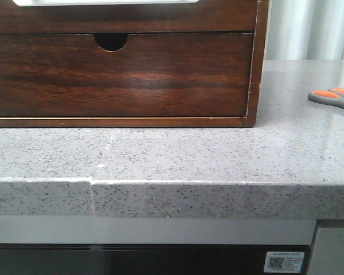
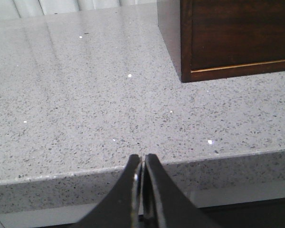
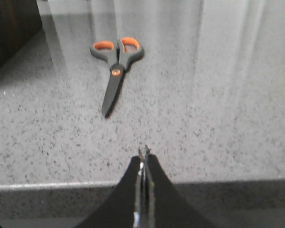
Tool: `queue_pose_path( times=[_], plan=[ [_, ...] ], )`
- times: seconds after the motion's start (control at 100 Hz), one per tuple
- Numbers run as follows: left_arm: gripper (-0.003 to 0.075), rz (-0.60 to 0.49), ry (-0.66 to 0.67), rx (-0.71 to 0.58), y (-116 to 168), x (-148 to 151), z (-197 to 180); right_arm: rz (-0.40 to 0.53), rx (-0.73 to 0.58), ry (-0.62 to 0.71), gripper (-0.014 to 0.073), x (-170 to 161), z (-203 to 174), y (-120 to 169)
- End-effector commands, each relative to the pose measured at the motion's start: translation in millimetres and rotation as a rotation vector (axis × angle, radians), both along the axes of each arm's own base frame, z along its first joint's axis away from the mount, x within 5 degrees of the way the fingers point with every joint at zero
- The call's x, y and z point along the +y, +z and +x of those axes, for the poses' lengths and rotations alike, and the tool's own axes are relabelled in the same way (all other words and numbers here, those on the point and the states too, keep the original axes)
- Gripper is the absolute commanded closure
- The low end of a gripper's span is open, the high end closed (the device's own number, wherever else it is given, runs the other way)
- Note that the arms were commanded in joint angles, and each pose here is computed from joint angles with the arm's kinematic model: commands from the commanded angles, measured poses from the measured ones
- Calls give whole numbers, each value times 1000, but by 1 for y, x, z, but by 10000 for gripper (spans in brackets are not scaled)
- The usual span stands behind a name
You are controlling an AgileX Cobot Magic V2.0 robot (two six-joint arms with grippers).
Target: Put scissors in drawer with both arms
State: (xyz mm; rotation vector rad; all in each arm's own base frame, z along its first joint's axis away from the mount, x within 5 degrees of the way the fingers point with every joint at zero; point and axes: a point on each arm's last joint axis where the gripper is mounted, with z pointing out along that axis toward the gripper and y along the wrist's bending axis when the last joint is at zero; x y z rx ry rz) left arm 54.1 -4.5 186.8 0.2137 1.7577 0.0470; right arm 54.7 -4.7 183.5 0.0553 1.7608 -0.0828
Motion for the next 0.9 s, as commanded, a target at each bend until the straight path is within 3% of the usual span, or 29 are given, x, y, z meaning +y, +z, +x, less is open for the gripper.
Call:
queue_pose_path(
  times=[0.0, 0.25, 0.89],
  plan=[
    [739, -21, 1, -94, 2, 0, 0, -17, -97, -5, 666, 0, 0, 6],
    [739, -27, 0, -131, 5, 0, 0, -3, -264, -8, 666, -1, 0, 21],
    [739, -91, -3, -163, 8, -1, 0, 2, -258, -8, 666, 0, 0, 20]
  ],
)
